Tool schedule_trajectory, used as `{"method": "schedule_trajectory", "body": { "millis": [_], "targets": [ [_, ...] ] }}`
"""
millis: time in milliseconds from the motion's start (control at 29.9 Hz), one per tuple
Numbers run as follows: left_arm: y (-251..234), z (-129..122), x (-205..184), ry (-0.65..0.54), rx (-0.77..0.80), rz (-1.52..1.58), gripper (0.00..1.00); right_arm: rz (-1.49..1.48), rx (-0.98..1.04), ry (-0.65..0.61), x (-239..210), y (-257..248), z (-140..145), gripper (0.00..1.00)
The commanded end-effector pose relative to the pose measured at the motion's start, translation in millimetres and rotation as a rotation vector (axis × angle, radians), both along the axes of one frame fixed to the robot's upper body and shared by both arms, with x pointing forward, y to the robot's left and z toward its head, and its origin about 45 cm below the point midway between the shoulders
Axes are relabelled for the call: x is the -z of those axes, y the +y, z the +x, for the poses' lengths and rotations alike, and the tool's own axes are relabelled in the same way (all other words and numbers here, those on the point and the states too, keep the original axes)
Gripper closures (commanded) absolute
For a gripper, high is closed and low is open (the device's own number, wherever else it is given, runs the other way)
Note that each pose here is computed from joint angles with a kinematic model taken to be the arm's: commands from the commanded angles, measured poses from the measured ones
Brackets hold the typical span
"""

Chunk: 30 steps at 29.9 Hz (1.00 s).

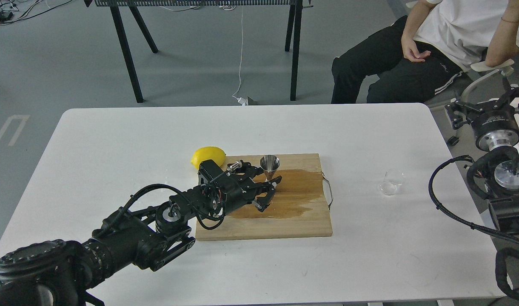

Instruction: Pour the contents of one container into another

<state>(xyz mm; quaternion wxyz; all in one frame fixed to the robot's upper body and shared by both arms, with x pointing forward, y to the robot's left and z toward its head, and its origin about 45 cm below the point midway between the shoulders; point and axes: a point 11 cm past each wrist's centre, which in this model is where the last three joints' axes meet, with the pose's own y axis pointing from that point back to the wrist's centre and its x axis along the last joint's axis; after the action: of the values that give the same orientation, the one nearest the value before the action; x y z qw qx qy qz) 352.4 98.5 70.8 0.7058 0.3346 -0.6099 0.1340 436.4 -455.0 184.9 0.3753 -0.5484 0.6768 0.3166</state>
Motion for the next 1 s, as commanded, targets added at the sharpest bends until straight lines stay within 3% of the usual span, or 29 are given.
{"method": "schedule_trajectory", "body": {
  "millis": [0,201,669,869,969],
  "targets": [
    [-3.3,-1.3,-5.9,-0.046,0.008,-0.043,0.27,-0.005,0.004,-0.001,-1.5,-3.0,-0.6,0.00],
    [0.3,-0.4,-7.2,-0.063,0.006,-0.049,0.12,-0.006,0.005,0.001,-0.8,-3.8,-1.5,0.00],
    [97.7,-16.2,-6.6,-0.053,-0.053,0.014,0.12,-0.017,0.019,0.000,-3.3,-14.8,-6.3,0.00],
    [109.5,-16.2,-57.7,-0.089,-0.034,-0.050,0.08,-0.055,0.008,-0.037,-23.6,-26.1,-6.0,0.00],
    [118.3,-2.4,-87.4,-0.036,-0.163,-0.219,0.01,-0.053,-0.017,-0.048,-23.3,-20.0,-7.5,0.00]
  ]
}}
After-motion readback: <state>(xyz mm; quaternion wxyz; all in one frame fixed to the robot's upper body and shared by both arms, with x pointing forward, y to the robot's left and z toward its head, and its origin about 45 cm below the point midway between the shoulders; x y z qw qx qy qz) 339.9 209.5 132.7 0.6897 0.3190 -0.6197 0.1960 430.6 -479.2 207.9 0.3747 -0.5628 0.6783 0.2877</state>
